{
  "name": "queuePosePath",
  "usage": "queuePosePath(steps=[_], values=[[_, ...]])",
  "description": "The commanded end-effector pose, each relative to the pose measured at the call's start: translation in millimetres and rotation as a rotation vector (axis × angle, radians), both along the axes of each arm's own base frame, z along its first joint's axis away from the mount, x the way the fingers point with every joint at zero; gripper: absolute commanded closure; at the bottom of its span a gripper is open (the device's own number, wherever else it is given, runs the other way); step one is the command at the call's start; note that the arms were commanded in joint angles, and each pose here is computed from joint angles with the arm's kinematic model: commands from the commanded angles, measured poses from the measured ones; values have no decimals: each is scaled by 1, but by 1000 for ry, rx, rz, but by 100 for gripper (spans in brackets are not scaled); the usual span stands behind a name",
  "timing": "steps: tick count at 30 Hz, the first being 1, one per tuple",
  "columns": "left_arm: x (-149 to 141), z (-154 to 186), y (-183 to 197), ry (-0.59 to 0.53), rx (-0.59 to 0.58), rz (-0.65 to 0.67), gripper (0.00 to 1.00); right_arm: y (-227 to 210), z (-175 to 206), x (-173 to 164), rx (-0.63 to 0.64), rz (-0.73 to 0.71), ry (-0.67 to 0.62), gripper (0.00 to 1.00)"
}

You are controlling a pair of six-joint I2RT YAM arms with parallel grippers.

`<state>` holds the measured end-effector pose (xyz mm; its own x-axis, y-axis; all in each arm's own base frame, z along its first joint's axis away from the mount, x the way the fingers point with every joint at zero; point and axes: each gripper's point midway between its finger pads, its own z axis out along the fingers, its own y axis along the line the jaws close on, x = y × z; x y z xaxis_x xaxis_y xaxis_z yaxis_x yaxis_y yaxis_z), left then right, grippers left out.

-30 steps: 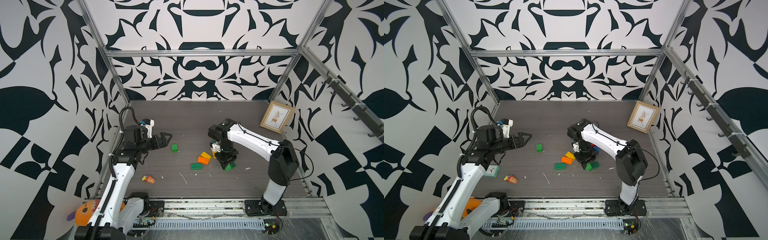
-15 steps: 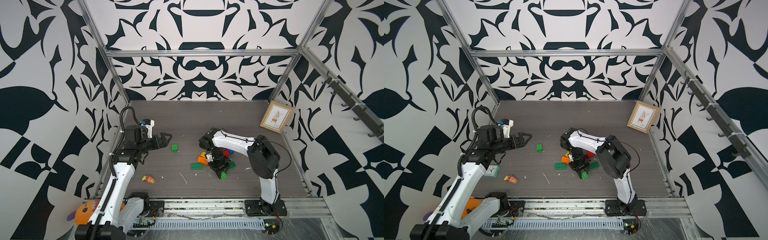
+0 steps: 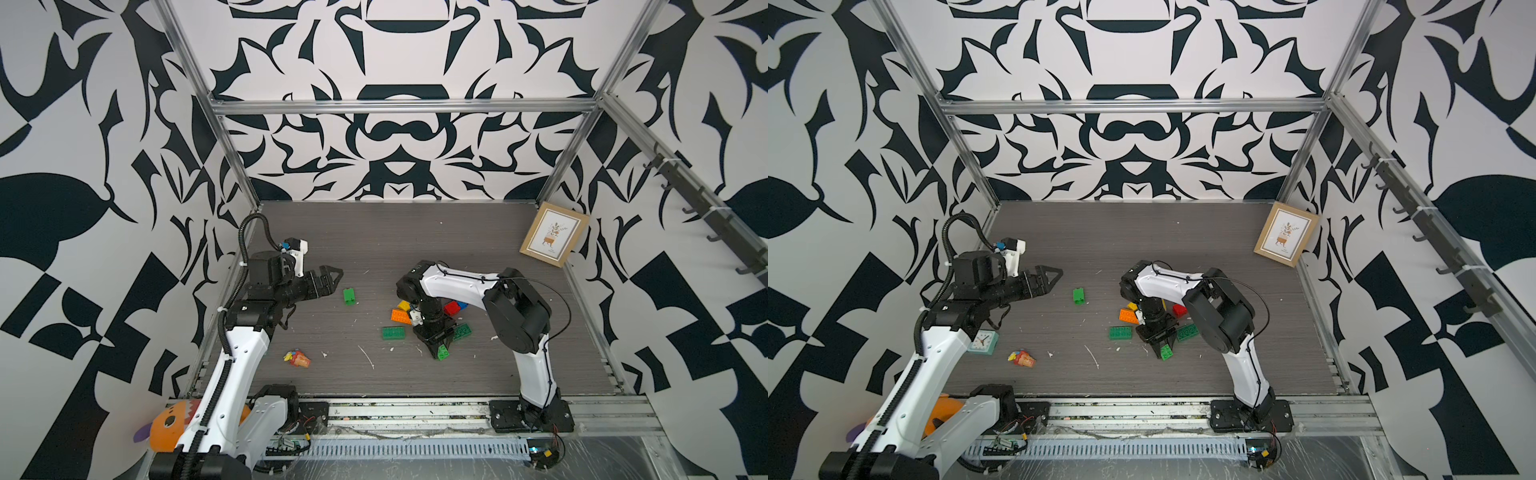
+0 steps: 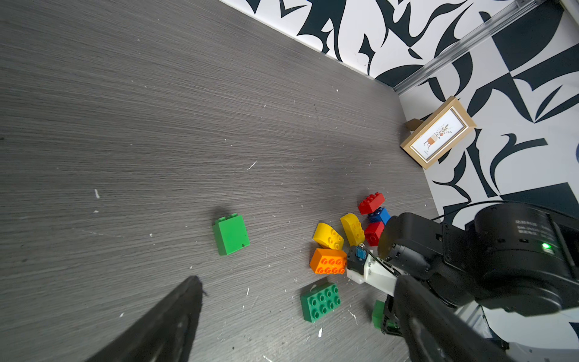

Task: Assemble an ice cream with lego
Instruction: Place the lego brick at the center of the board, then pick up the lego brick from the center of the board.

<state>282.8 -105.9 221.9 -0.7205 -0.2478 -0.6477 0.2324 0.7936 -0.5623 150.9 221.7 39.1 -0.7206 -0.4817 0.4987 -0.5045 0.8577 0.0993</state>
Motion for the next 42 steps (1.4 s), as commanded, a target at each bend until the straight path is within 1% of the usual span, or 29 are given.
queuePosePath(steps=[1, 8, 14, 16, 17, 20, 22, 24, 25, 27, 31, 33, 36, 38, 42], values=[[-2, 3, 2, -6, 11, 5, 1, 7, -6, 4, 13, -12, -15, 71], [-2, 1, 2, 0, 12, 6, 1, 18, -5, 16, 61, -10, -67, 51], [-2, 1, 4, 0, 18, 12, 1, 29, 12, 34, 143, -13, -197, 44], [-2, 2, 4, -4, 22, 15, 1, 32, 23, 42, 184, -21, -266, 44], [-2, 2, 5, -6, 25, 19, 1, 33, 31, 49, 209, -25, -324, 44], [-1, 3, 8, -14, 35, 36, 1, 45, 62, 68, 343, -45, -498, 43], [0, 8, 12, -29, 44, 58, 1, 55, 84, 87, 429, -66, -634, 43], [0, 14, 16, -50, 56, 85, 1, 74, 100, 106, 517, -111, -721, 40], [-1, 17, 18, -58, 61, 97, 1, 84, 103, 113, 548, -123, -732, 40], [-2, 22, 23, -69, 71, 123, 1, 119, 106, 120, 644, -126, -715, 39], [-10, 31, 40, -54, 140, 205, 1, 171, 97, 137, 749, -137, -720, 37], [-15, 39, 46, -70, 174, 224, 1, 188, 85, 143, 749, -127, -716, 37], [-24, 50, 46, -102, 174, 217, 1, 206, 70, 150, 739, -111, -722, 37], [-27, 51, 43, -110, 167, 199, 1, 216, 62, 153, 742, -111, -727, 36], [-29, 47, 38, -90, 151, 167, 1, 234, 51, 156, 759, -101, -722, 36]])
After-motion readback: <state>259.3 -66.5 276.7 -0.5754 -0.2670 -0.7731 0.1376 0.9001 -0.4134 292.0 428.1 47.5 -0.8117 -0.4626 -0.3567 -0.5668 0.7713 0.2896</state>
